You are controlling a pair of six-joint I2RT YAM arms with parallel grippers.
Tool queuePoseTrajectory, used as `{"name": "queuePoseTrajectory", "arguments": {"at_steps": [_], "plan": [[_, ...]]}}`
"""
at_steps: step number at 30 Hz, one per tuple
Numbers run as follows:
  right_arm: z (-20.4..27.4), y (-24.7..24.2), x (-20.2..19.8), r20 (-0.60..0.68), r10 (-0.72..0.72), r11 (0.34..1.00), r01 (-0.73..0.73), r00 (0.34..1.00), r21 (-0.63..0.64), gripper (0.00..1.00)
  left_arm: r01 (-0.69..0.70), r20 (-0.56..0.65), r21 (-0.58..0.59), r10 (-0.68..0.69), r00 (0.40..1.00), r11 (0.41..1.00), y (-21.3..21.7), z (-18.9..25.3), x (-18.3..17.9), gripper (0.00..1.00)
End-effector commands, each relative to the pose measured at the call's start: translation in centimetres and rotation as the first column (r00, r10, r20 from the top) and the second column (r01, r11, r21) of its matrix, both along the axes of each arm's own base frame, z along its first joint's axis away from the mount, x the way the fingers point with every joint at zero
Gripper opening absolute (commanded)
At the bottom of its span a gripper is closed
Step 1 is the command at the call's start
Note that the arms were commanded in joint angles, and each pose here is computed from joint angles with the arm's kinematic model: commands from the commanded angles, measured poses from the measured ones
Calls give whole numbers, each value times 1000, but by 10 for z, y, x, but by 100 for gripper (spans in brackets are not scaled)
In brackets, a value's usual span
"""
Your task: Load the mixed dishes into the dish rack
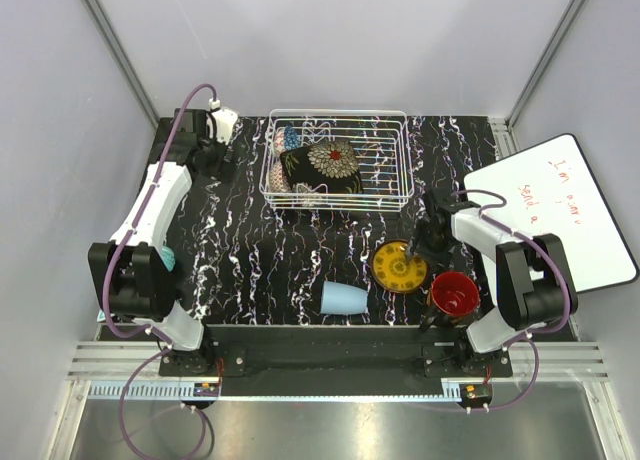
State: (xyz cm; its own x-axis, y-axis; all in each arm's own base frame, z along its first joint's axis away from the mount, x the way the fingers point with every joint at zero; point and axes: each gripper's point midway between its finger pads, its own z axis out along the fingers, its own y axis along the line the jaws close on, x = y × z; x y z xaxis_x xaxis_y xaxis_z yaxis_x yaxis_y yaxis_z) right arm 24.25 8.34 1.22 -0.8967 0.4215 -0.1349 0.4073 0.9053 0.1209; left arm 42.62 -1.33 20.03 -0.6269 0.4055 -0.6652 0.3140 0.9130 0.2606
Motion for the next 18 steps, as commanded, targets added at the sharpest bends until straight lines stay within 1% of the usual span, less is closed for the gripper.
{"name": "queuePoseTrajectory", "arguments": {"at_steps": [1,6,7,8,12,15,16,17,18], "plan": [[-2,28,26,61,4,990,-12,998,139,63,9,71,5,-9,997,1000,2,23,5,97],[-1,47,46,74,7,973,-24,997,228,51,11,71,5,-11,997,1000,1,24,3,97],[-5,51,46,63,11,970,-26,998,242,47,14,77,8,-15,997,1000,2,26,4,97],[-6,55,49,65,7,963,-24,998,267,45,-7,77,28,5,997,1000,7,26,3,97],[-24,63,47,28,5,950,-14,1000,311,36,-10,76,46,6,997,999,10,26,2,97],[-34,66,45,14,10,942,-14,1000,337,21,-14,78,51,10,997,999,11,27,2,97],[-36,67,44,7,12,940,-14,1000,342,17,-13,80,54,9,997,998,11,28,1,97],[-36,66,46,14,10,938,-14,1000,347,8,-16,80,57,12,997,998,12,29,0,97],[-39,66,45,8,12,937,-14,1000,348,3,-15,85,61,10,996,998,13,31,0,97]]}}
